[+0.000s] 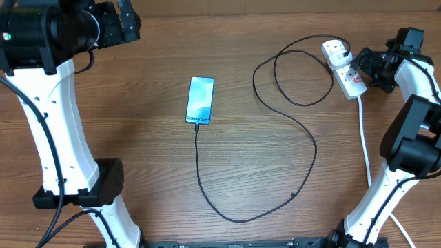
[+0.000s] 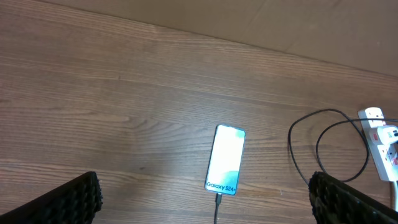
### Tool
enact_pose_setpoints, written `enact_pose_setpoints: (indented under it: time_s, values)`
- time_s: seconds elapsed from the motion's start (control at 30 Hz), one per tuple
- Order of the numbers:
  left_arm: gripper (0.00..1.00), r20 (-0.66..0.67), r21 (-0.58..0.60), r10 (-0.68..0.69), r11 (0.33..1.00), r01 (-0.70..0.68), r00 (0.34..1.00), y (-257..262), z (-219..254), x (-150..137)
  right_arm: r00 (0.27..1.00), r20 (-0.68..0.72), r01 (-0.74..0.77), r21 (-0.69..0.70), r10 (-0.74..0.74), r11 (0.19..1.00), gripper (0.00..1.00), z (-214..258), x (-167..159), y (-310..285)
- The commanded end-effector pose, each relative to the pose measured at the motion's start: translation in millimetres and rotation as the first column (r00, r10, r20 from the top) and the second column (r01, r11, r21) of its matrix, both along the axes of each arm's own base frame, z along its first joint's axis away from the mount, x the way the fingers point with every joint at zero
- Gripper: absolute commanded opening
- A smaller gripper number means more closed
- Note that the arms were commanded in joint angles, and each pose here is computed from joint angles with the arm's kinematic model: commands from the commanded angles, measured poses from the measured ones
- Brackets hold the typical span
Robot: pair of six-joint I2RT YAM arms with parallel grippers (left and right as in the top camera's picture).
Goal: Plug charger to phone and switch on socket
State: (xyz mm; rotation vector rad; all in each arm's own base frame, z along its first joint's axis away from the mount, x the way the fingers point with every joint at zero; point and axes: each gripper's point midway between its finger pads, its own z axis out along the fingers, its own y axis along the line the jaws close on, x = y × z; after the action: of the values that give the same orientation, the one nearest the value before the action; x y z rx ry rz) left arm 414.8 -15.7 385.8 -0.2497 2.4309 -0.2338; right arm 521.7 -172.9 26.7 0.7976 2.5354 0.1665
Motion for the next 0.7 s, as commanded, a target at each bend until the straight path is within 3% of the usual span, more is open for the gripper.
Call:
enact_pose_setpoints:
  time_s: [0.0, 0.67]
  values:
    - [1.0, 0.007, -0.001, 0.015, 1.0, -0.015, 1.0, -0.4, 3.7, -3.3, 1.0, 0.003, -0.005, -0.002, 0.005, 1.0, 1.0, -2.5, 2.0, -0.5]
    - [1.0, 0.007, -0.001, 0.015, 1.0, -0.015, 1.0, -0.4, 3.7, -3.3, 1.0, -0.014, -0.005, 0.005, 0.005, 1.0, 1.0, -12.4, 0.5, 0.2]
